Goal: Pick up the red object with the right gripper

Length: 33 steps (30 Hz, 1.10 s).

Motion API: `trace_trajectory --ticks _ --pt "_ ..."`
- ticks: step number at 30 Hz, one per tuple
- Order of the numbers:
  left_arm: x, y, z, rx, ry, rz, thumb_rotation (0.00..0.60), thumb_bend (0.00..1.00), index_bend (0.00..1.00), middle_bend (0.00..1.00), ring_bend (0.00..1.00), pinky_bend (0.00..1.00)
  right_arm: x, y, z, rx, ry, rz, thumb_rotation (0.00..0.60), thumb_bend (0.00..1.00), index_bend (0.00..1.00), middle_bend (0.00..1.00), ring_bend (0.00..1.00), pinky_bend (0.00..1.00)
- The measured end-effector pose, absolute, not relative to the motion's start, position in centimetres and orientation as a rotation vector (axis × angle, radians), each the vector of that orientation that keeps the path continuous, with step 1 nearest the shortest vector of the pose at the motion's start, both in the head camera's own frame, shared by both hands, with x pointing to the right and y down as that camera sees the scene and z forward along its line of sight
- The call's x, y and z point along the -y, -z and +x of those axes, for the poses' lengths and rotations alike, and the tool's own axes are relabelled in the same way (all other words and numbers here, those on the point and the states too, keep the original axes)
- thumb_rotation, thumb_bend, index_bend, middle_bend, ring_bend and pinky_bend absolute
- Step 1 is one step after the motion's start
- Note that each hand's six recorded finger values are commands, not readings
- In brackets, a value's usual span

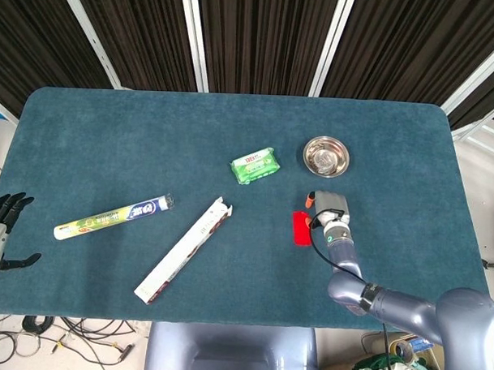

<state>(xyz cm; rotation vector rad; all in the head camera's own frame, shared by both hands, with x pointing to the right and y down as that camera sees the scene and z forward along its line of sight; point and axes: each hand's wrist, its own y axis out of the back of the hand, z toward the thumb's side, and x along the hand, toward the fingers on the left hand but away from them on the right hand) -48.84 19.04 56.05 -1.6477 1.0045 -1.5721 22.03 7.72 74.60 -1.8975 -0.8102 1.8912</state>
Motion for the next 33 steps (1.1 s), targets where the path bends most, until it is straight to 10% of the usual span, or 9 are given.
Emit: trace_trajectory --ticks 33 --pt "-18.97 -55.91 -48.97 -1.015 1.572 -1.643 0.6 0.15 0.11 0.05 0.0 0.03 -8.39 -75.24 21.8 0.783 -1.914 -1.904 0.6 0.34 0.47 1.0 1.0 1.0"
